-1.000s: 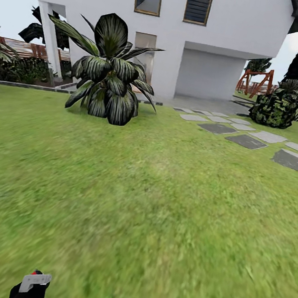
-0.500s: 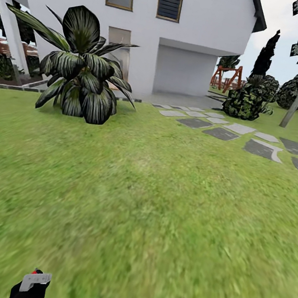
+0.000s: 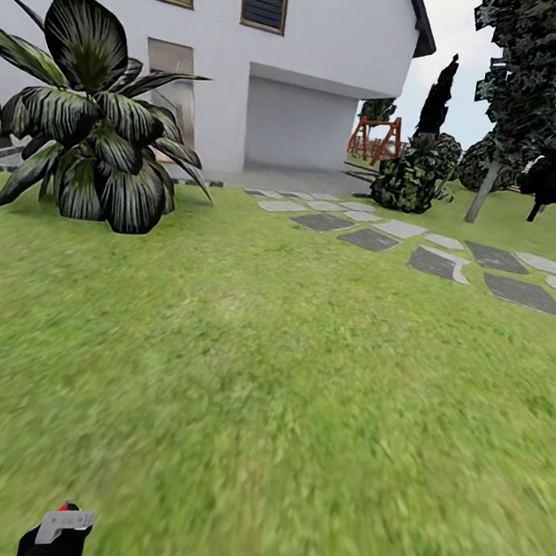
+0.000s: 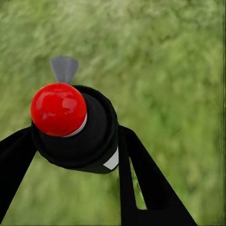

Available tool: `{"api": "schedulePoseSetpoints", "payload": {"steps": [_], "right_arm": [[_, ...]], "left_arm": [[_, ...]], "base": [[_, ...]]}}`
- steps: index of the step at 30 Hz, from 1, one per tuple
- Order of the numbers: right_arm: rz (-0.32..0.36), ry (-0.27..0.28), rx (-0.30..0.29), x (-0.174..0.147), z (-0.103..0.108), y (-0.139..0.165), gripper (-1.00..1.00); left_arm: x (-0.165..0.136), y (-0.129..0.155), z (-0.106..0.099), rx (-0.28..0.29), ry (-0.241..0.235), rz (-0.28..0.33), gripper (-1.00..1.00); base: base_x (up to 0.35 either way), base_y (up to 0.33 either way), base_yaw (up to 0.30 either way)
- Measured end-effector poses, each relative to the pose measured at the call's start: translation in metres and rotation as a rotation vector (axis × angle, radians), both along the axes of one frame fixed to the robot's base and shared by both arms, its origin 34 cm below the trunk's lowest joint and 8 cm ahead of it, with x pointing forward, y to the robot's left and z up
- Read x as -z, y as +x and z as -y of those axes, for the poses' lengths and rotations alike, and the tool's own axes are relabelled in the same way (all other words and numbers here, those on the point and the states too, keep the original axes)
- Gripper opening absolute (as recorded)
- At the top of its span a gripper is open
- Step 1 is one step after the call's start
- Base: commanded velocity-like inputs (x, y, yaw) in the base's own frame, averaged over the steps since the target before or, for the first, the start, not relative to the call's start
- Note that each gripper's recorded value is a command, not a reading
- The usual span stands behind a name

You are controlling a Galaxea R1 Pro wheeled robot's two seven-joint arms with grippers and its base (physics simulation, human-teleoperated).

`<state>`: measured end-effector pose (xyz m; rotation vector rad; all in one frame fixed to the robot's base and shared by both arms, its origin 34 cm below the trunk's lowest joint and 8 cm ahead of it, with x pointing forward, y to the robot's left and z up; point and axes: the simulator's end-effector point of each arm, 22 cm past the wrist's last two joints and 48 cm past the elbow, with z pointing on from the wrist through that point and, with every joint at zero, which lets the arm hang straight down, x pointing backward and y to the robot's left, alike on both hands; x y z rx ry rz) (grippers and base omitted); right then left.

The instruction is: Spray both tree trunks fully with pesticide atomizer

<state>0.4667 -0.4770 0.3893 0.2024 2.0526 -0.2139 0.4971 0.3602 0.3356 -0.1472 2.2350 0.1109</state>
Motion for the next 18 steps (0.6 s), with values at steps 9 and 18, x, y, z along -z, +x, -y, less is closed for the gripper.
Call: {"api": "schedulePoseSetpoints", "payload": {"steps": [9, 18], "right_arm": [[0.001, -0.001, 0.000, 0.000, 0.000, 0.000, 1.00], [-0.055, 0.082, -0.012, 0.031, -0.030, -0.015, 1.00]], "left_arm": [[0.000, 0.000, -0.001, -0.001, 0.001, 0.000, -1.00], [0.001, 0.000, 0.001, 0.001, -0.001, -0.001, -1.00]], "base": [[0.138, -0.210, -0.178], [0.150, -0.239, -0.280]]}}
